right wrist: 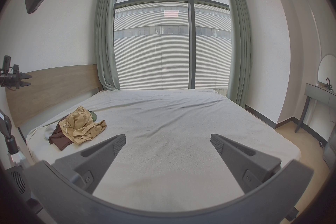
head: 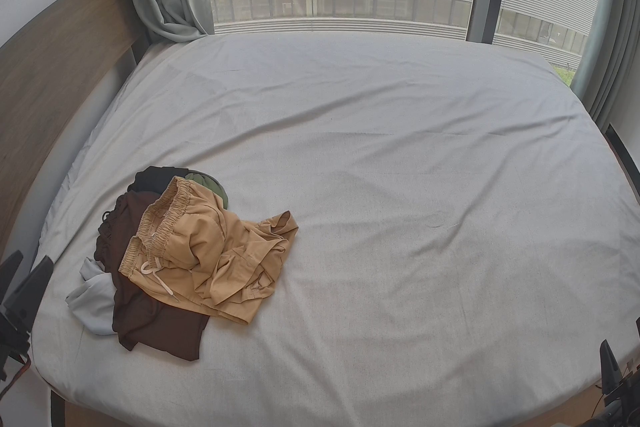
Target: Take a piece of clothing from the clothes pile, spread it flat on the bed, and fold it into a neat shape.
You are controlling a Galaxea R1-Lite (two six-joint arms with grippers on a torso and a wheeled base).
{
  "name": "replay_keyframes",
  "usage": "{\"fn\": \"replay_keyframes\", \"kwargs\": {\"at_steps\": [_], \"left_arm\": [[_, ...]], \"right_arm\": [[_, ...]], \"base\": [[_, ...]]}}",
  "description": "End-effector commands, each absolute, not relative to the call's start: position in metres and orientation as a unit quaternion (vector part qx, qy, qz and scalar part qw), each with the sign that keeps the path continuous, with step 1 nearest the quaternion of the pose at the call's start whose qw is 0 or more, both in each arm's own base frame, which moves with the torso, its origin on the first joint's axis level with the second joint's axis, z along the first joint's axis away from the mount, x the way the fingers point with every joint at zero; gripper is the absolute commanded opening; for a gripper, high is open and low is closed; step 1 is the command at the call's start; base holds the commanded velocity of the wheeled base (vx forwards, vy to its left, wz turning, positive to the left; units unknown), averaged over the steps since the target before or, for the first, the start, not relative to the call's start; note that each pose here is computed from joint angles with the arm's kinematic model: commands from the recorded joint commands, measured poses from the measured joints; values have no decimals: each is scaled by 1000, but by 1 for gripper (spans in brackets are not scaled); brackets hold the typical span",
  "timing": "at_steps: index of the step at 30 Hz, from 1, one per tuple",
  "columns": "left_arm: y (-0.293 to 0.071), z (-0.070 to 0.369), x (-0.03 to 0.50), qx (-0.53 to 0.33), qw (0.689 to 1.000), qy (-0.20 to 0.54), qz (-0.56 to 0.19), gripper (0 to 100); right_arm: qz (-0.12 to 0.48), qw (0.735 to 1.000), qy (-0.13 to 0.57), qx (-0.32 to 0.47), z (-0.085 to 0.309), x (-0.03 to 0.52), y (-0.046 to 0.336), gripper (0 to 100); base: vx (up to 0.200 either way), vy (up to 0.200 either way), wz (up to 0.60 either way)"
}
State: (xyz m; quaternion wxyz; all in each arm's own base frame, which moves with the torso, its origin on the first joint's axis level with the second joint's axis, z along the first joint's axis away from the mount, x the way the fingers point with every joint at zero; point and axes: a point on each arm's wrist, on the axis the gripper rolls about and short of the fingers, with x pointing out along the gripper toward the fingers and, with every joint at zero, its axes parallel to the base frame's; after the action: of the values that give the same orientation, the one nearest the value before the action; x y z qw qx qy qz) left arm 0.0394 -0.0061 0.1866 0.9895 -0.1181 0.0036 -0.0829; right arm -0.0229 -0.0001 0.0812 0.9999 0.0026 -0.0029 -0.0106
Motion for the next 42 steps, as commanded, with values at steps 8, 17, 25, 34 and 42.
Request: {"fn": "replay_keyframes", "kwargs": {"at_steps": [8, 17, 25, 34, 42], "left_arm": [[-17, 222, 108, -121, 985, 68, -103, 100], [-23, 243, 145, -109, 983, 75, -124, 100], [-21, 237, 170, -111, 980, 95, -135, 100], [-6, 224, 191, -127, 976, 119, -130, 100], [9, 202, 218, -169, 958, 166, -160, 100]], "right_arm": [[-10, 1000, 4, 2, 76, -22, 0, 100], [-10, 1000, 4, 2, 76, -22, 0, 100], [-10, 1000, 4, 2, 76, -22, 0, 100], [-10, 1000, 4, 2, 76, -22, 0, 100], [-10, 1000, 4, 2, 76, -22, 0, 100]], "base": [[0, 0, 0], [0, 0, 0], [0, 0, 0], [0, 0, 0], [0, 0, 0]]}}
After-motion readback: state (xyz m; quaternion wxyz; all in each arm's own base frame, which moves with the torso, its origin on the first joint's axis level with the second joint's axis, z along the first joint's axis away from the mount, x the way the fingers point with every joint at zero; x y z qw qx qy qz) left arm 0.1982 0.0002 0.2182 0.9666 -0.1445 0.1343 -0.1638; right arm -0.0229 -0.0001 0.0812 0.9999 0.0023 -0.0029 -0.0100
